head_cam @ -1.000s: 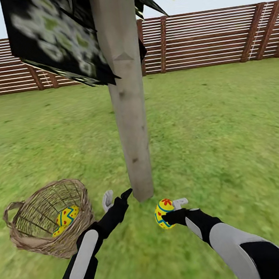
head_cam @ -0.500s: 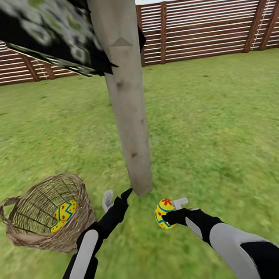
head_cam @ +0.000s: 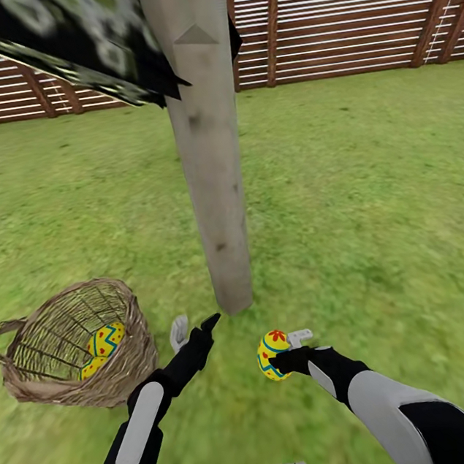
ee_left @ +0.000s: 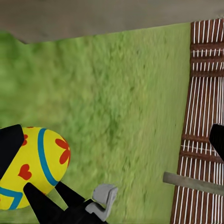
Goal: Take the three Easter eggs out of the wicker basket on the lawn in the garden, then place them on the lawn next to a single tree (choose any tree) so that all three eggs are next to the same tree and none are left in the basket.
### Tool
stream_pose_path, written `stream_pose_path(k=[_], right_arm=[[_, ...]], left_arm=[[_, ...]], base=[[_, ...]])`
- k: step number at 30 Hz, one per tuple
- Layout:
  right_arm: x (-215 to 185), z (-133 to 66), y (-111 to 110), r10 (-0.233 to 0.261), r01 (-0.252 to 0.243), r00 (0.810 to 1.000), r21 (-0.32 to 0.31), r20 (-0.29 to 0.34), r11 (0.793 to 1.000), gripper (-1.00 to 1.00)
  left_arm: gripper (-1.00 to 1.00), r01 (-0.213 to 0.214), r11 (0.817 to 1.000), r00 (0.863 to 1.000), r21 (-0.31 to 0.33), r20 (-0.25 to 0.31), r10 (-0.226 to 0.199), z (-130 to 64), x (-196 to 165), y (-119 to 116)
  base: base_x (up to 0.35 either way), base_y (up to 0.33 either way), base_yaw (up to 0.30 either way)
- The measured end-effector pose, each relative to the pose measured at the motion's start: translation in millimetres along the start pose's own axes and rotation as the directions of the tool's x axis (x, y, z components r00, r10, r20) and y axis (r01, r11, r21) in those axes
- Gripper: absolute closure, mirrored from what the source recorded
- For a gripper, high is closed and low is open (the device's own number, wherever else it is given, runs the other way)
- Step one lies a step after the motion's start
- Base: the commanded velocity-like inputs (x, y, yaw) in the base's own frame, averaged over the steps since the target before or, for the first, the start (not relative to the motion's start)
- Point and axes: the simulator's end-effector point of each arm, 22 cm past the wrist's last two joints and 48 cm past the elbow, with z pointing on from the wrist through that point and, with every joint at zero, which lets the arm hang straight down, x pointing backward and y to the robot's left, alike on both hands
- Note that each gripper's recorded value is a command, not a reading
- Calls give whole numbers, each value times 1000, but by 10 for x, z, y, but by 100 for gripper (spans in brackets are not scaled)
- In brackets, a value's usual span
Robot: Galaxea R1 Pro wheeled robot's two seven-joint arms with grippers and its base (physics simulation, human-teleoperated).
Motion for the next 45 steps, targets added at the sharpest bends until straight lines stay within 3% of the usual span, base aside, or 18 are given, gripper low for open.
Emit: stream_pose_path(k=[19,26,30,33,35,45], right_arm=[[364,267,-89,20,-20,998,1,-53,1000,100],[369,266,-93,21,-21,998,2,-55,1000,100],[488,316,-103,42,-42,996,1,-84,999,100],[638,346,-82,109,-109,985,1,-136,994,100],[688,368,-66,127,-129,978,3,-162,992,100],[746,501,-104,141,-142,977,4,-162,990,100]], left_arm=[[-100,38,997,999,-62,-25,-40,124,111,435],[-100,38,997,999,-62,-26,-40,124,114,434],[-100,46,996,998,-75,-31,-48,147,141,528],[-100,51,995,998,-85,-35,-54,163,161,595],[-100,55,994,998,-91,-37,-59,173,175,640],[-100,74,990,996,-124,-49,-81,221,250,865]], base=[[0,0,0],[0,0,0],[0,0,0],[0,0,0],[0,0,0],[0,0,0]])
